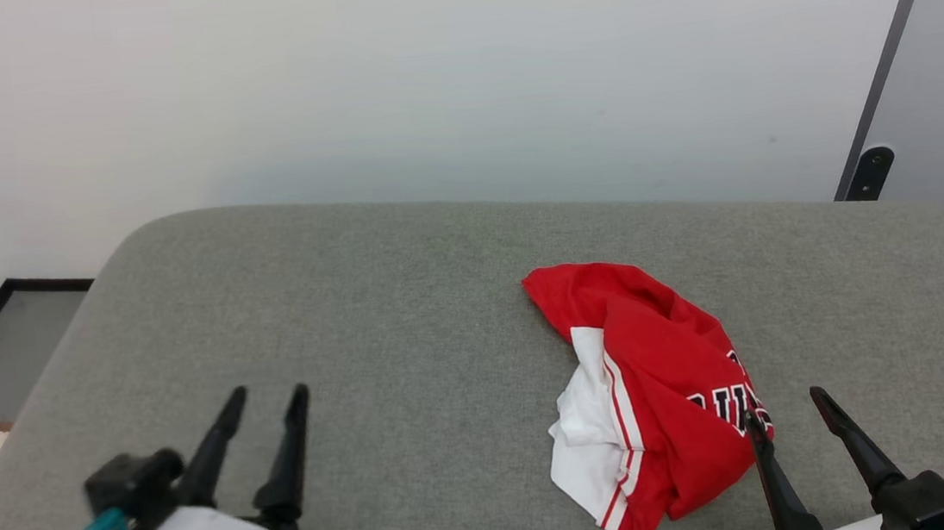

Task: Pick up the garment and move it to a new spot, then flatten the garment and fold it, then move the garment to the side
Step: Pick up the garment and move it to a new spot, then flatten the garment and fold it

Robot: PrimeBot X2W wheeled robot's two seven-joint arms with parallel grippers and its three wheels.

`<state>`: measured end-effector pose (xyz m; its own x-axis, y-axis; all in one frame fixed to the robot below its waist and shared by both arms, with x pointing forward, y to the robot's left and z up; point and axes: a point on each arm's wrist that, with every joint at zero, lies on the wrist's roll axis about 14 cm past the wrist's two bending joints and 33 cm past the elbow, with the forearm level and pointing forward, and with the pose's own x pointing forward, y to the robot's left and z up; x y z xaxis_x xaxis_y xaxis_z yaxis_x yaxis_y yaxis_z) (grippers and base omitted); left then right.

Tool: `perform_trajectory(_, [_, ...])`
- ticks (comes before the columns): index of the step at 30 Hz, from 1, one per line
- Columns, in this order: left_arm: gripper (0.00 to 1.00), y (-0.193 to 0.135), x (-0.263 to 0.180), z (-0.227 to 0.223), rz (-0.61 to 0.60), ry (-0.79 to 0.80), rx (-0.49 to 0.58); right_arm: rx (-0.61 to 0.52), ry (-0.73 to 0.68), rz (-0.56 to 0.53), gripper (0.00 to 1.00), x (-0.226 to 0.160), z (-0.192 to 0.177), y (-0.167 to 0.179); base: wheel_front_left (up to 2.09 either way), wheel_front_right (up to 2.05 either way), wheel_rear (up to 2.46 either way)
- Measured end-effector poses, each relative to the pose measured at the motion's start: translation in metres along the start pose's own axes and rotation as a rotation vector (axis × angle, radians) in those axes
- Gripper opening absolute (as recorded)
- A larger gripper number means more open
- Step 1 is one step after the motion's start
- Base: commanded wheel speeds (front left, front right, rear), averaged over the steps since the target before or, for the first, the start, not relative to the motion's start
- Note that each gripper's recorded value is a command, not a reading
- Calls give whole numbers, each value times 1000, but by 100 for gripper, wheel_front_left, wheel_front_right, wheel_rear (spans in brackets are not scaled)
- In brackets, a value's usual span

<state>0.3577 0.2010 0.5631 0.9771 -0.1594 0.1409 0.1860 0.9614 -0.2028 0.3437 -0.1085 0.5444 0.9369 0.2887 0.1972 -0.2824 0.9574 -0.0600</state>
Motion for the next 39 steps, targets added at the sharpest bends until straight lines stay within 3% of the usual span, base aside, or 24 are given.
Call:
perform_trajectory(5, [100, 9, -15, 16, 80, -104, -47, -2, 7, -23, 100, -4, -2, -7, 0, 0, 0])
perform_trajectory(17, [100, 17, -40, -8, 135, -90, 3, -44, 27, -167, 100, -28, -4, -52, 0, 0, 0])
perform_trajectory(30, [100, 4, -25, -23, 91, -59, 4, -55, 34, -213, 100, -38, -4, -64, 0, 0, 0])
perform_trajectory(39, [100, -39, 8, -38, -43, -25, -18, -78, 41, -350, 100, -64, -1, -100, 0, 0, 0])
